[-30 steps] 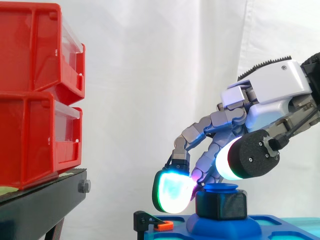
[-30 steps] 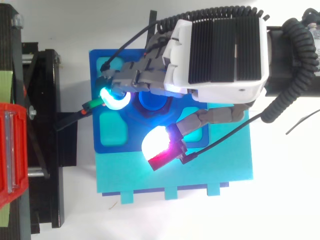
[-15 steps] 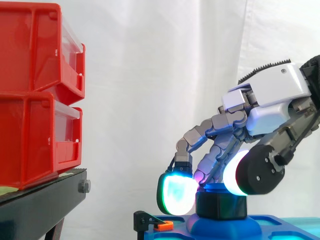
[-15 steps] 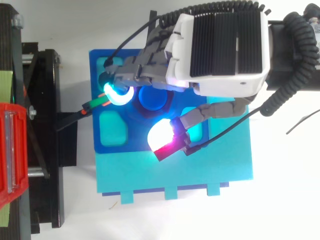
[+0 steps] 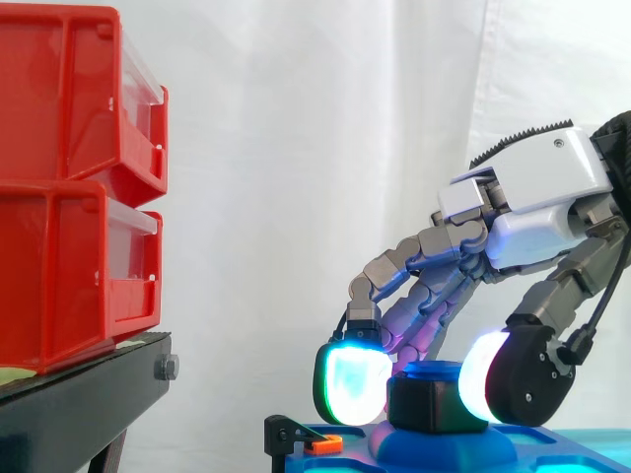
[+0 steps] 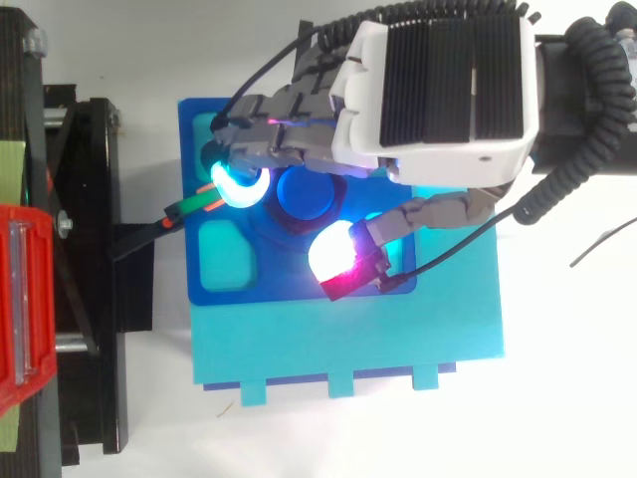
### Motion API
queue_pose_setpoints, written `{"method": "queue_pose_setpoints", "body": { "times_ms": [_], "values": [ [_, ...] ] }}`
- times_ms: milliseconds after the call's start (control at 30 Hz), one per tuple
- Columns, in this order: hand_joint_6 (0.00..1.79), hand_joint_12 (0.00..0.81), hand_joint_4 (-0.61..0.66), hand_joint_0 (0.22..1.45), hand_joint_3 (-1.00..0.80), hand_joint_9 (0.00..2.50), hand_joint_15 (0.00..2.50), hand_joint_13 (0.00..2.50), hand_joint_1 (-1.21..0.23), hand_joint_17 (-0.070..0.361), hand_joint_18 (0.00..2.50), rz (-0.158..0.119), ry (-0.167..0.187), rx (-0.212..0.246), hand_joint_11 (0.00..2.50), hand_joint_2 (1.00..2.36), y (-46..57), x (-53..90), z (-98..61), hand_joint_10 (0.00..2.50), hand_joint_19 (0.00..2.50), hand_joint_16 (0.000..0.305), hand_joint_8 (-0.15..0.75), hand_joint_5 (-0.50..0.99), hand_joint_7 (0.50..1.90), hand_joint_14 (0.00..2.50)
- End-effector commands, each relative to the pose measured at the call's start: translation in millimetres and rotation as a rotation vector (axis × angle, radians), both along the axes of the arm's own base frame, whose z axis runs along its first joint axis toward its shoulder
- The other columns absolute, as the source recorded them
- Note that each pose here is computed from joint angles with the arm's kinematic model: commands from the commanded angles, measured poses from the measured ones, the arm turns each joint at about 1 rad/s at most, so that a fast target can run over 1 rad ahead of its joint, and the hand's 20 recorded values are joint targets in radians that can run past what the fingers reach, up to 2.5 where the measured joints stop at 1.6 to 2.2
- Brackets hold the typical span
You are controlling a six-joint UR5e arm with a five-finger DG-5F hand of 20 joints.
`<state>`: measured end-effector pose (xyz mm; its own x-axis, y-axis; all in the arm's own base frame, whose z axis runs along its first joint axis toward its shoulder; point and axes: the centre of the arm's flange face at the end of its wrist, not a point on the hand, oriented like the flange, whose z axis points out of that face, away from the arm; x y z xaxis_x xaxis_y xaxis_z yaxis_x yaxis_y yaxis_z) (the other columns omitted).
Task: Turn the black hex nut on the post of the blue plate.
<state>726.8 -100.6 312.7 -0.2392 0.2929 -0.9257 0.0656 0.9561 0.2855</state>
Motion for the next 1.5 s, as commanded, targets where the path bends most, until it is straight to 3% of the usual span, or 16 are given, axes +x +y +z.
{"method": "queue_pose_setpoints", "body": {
  "times_ms": [0,1100,1467],
  "values": [
    [0.5,0.397,0.16,0.55,-0.34,0.41,0.16,0.59,-0.8,0.13,0.57,0.0,-0.001,0.0,0.07,1.01,-0.1,0.1,0.3,0.0,0.33,0.058,0.258,-0.25,0.96,0.01],
    [0.5,0.401,0.19,0.54,-0.41,0.42,0.18,0.62,-0.83,0.125,0.58,-0.003,0.005,0.0,0.1,1.01,-2.4,-1.8,-5.5,0.0,0.33,0.055,0.266,-0.24,0.97,0.01],
    [0.5,0.394,0.13,0.58,-0.43,0.38,0.18,0.59,-0.88,0.123,0.57,-0.003,0.007,-0.002,0.1,1.01,-2.5,-2.1,-6.2,0.0,0.32,0.055,0.248,-0.26,0.92,0.01]
  ]
}}
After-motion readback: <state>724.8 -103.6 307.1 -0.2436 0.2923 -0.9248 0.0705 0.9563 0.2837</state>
